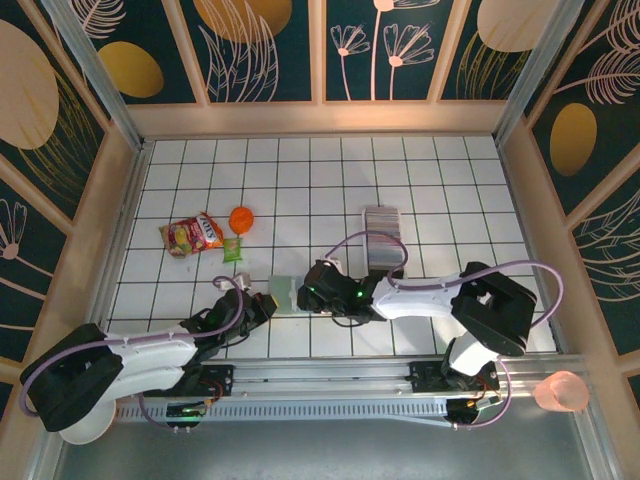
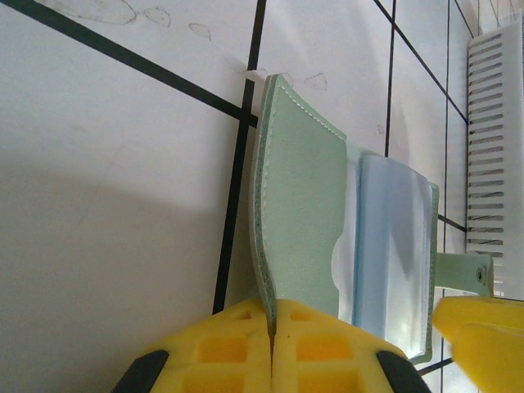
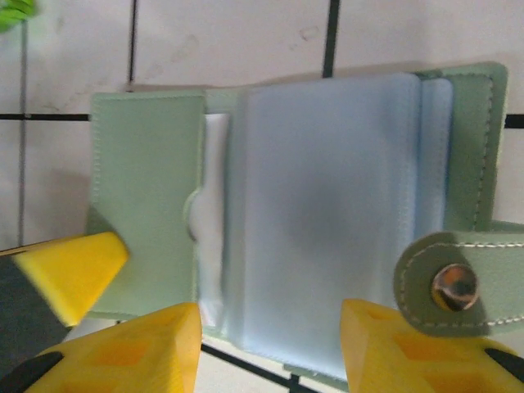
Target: Put the credit cards into the card holder
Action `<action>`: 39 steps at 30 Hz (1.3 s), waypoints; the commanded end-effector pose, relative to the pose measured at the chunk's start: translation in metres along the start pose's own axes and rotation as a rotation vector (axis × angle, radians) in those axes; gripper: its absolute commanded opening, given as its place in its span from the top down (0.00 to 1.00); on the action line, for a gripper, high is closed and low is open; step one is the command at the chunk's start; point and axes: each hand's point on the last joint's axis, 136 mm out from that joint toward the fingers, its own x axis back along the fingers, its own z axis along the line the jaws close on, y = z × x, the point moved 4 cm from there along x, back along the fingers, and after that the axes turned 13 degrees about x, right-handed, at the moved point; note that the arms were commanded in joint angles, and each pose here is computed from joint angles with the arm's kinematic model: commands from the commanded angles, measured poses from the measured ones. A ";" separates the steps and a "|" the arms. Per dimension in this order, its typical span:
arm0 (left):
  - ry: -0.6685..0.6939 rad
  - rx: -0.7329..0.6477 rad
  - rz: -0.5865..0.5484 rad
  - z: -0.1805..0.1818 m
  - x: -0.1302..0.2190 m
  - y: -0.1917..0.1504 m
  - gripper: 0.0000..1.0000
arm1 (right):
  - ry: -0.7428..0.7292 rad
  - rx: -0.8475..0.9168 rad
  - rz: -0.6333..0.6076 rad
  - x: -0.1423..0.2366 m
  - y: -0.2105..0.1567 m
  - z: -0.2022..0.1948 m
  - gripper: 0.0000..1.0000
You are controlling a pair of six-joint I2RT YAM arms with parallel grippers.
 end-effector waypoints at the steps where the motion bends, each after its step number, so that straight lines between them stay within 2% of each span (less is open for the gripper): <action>1: 0.029 0.001 0.019 0.011 0.002 -0.004 1.00 | -0.069 -0.003 0.013 -0.007 -0.005 -0.008 0.52; 2: 0.030 0.001 0.018 0.011 0.002 -0.004 1.00 | -0.081 -0.002 0.011 -0.007 -0.006 -0.009 0.52; 3: 0.031 -0.002 0.018 0.011 0.003 -0.004 0.93 | -0.094 -0.002 0.013 -0.009 -0.007 -0.011 0.52; 4: 0.038 -0.016 0.014 0.011 0.003 -0.003 0.71 | -0.099 0.002 0.019 -0.010 -0.009 -0.012 0.52; 5: 0.063 -0.037 -0.003 0.012 0.004 0.000 0.58 | -0.109 0.002 0.029 -0.012 -0.011 -0.014 0.52; 7: 0.095 -0.055 -0.053 0.012 0.009 0.007 0.39 | -0.126 -0.004 0.038 -0.015 -0.015 -0.018 0.52; 8: 0.097 -0.058 -0.073 0.012 0.012 0.010 0.37 | -0.131 -0.009 0.046 -0.015 -0.018 -0.020 0.52; 9: 0.092 -0.055 -0.098 0.011 0.015 0.014 0.42 | -0.136 -0.010 0.050 -0.016 -0.020 -0.022 0.52; 10: 0.079 -0.048 -0.119 0.011 0.018 0.017 0.59 | -0.141 -0.015 0.050 -0.016 -0.021 -0.024 0.52; 11: 0.064 -0.042 -0.132 0.011 0.020 0.018 0.68 | -0.146 -0.017 0.047 -0.015 -0.021 -0.025 0.52; 15: 0.042 -0.003 -0.173 0.021 0.026 0.022 0.74 | -0.141 -0.017 0.034 -0.013 -0.020 -0.025 0.52; 21: -0.009 -0.011 -0.120 0.014 0.024 0.015 0.75 | -0.112 -0.015 0.026 -0.017 -0.015 -0.015 0.52; 31: 0.019 -0.038 -0.060 0.008 0.014 0.008 0.89 | -0.019 -0.022 -0.013 -0.021 0.001 0.011 0.52; 39: 0.037 -0.061 -0.017 0.005 0.006 0.002 0.95 | 0.072 -0.040 -0.036 -0.027 0.012 0.032 0.52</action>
